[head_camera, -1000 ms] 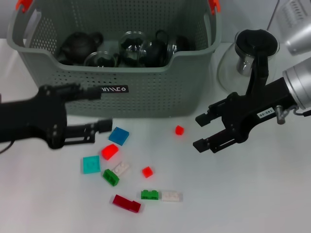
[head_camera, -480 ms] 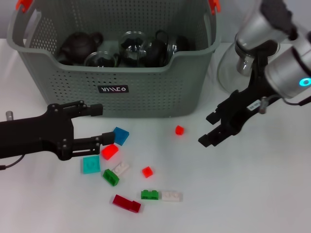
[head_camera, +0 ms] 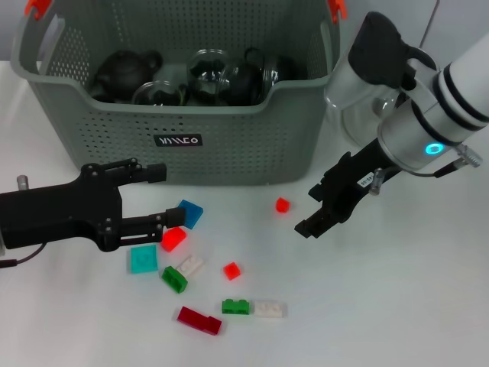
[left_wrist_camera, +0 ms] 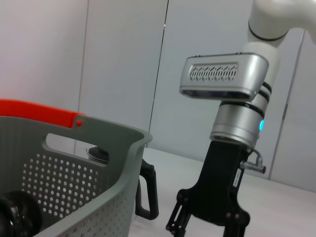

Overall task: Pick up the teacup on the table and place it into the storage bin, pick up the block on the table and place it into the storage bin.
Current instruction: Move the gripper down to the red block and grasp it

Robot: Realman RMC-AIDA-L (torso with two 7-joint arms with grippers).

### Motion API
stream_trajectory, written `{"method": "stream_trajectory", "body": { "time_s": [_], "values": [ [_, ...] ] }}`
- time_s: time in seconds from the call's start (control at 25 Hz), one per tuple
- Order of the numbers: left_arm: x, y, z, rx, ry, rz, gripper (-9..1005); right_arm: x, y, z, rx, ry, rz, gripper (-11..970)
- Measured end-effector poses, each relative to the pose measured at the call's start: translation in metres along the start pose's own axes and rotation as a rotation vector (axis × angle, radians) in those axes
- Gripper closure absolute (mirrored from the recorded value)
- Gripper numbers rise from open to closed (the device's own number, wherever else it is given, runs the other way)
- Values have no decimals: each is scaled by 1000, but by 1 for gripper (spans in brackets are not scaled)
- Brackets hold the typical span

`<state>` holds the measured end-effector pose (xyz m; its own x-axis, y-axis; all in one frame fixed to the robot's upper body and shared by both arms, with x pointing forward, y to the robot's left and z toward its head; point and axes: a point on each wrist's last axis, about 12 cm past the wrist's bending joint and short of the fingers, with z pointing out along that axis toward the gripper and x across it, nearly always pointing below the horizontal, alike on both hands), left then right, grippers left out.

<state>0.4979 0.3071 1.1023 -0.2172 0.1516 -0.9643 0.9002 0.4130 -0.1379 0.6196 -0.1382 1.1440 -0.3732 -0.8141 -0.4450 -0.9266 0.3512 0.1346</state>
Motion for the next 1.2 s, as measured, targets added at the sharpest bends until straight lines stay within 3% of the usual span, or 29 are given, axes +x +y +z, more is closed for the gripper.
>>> {"method": "stream_trajectory", "body": {
  "time_s": [0.48,0.92,1.2],
  "values": [
    [4,-1,1,8,-4,-21,227,-4,1,37,74,-20,-9,184],
    [6,1,3,3,-5,-36,227,-5,1,52,130,-47,-12,200],
    [6,1,3,-4,-4,-36,227,-5,2,58,150,-62,-12,283]
  ]
}}
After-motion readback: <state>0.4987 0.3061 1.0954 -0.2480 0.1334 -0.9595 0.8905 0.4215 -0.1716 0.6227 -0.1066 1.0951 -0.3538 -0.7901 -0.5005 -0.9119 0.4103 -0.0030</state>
